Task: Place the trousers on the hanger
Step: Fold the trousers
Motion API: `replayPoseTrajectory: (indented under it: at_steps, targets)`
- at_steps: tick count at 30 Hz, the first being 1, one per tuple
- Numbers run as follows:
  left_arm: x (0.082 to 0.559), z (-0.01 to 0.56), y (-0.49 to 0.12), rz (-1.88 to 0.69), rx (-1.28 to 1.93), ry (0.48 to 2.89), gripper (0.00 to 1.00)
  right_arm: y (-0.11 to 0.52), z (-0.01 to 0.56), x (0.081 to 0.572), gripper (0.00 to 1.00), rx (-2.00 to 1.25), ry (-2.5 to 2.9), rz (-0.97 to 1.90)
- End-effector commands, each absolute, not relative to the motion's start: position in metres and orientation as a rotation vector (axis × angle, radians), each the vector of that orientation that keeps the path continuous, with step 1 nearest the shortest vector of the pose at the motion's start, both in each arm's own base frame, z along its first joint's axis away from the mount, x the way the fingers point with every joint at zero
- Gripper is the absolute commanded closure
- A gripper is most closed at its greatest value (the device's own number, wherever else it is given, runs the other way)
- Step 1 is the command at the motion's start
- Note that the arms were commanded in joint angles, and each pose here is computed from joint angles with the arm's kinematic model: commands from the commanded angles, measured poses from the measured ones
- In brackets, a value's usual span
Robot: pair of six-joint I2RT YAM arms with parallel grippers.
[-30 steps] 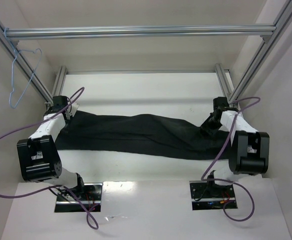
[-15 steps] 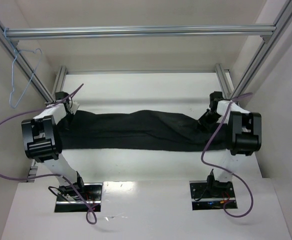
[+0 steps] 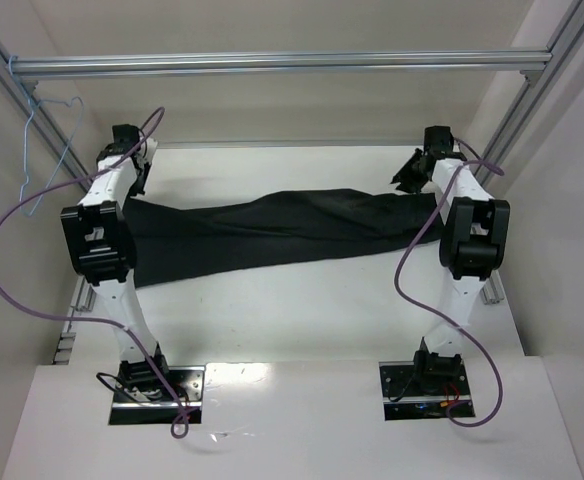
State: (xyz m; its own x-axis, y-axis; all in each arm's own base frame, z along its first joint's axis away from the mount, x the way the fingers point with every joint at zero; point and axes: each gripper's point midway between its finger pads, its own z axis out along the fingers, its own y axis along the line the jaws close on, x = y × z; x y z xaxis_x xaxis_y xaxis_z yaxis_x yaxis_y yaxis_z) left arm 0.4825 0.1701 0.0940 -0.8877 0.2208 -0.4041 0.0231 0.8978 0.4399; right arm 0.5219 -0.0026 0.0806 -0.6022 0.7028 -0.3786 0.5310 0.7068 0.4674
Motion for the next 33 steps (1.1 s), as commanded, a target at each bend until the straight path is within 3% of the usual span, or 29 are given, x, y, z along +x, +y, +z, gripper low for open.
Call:
replayPoseTrajectory:
  at_steps: [1, 6, 11, 13, 21, 31, 32, 33]
  targets:
    - [0.490, 0.113, 0.164, 0.576, 0.133, 2.577, 0.97, -0.019, 0.119, 0.546, 0.66, 0.766, 2.262, 0.387]
    - [0.455, 0.117, 0.156, 0.568, 0.184, 2.603, 0.97, -0.023, 0.165, 0.513, 0.40, 0.727, 2.194, 0.342]
    - [0.406, 0.111, 0.151, 0.600, 0.214, 2.639, 0.97, -0.058, 0.185, 0.455, 0.15, 0.968, 2.096, 0.155]
    - [0.382, 0.107, 0.149, 0.616, 0.231, 2.659, 0.97, -0.070, 0.184, 0.426, 0.00, 1.023, 2.070, 0.118]
    - [0.358, 0.095, 0.144, 0.614, 0.252, 2.676, 0.97, -0.067, 0.144, 0.377, 0.00, 1.106, 2.150, 0.079]
    - [0.350, 0.095, 0.143, 0.624, 0.235, 2.672, 0.97, -0.055, 0.085, 0.408, 0.00, 1.200, 2.223, 0.207]
    - [0.350, 0.098, 0.143, 0.626, 0.232, 2.663, 0.97, -0.053, 0.085, 0.414, 0.02, 1.202, 2.213, 0.229]
    - [0.350, 0.096, 0.143, 0.626, 0.232, 2.663, 0.97, -0.052, 0.082, 0.416, 0.11, 1.199, 2.217, 0.244]
